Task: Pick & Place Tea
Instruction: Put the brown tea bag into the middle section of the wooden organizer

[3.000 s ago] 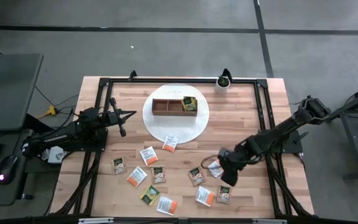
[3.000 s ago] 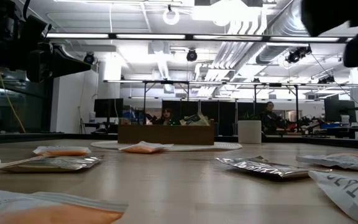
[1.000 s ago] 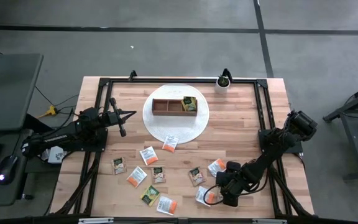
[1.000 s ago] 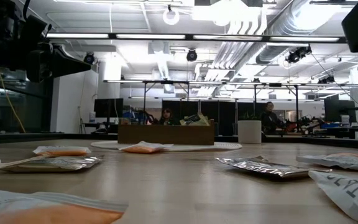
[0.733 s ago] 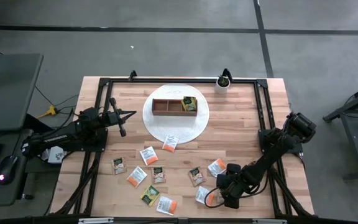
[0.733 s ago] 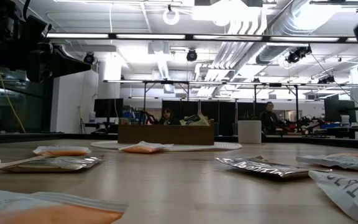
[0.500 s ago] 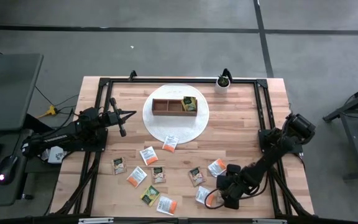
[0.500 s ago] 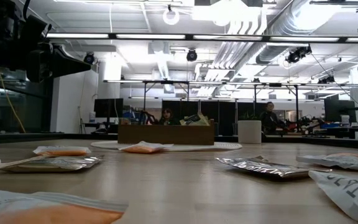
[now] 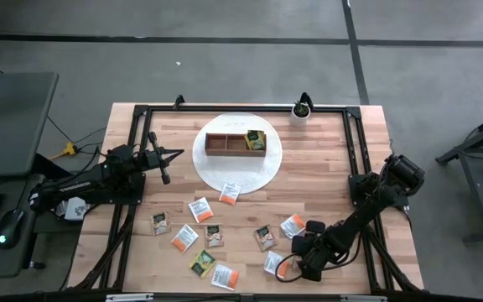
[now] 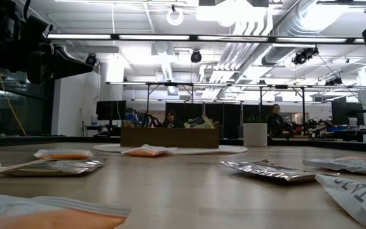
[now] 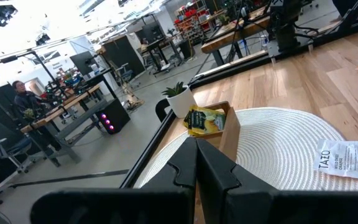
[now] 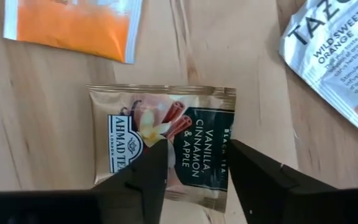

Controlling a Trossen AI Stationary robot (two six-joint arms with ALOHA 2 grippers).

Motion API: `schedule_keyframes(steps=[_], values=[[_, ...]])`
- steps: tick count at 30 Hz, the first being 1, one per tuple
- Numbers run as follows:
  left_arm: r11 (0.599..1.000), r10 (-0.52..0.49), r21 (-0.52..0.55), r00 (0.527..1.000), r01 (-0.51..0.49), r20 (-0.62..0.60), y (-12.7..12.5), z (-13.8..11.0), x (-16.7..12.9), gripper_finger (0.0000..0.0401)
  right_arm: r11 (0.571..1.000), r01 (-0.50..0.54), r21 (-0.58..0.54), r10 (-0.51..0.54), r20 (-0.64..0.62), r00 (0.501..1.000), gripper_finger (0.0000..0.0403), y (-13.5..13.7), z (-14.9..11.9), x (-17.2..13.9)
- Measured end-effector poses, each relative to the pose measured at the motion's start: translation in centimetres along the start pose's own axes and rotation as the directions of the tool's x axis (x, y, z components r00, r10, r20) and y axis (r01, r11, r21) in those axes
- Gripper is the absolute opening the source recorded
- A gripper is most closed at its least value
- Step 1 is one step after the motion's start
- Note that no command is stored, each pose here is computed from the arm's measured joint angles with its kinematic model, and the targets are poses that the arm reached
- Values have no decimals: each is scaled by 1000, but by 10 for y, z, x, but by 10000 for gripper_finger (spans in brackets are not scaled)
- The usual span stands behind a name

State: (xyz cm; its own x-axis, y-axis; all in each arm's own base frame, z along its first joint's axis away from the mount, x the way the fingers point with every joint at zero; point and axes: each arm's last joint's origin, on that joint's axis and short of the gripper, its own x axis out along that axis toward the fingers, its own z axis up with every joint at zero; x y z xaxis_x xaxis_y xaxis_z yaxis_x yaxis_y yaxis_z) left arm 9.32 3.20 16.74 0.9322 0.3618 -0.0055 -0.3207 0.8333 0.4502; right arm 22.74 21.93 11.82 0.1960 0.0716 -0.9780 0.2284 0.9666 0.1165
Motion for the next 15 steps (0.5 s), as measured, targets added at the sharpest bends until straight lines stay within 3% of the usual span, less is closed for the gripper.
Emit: schedule_keyframes(steps=[15], values=[[1000,0,0,1000,0,0,0,0,0,1,999,35,0,-35,1,999,6,4,5,-6]])
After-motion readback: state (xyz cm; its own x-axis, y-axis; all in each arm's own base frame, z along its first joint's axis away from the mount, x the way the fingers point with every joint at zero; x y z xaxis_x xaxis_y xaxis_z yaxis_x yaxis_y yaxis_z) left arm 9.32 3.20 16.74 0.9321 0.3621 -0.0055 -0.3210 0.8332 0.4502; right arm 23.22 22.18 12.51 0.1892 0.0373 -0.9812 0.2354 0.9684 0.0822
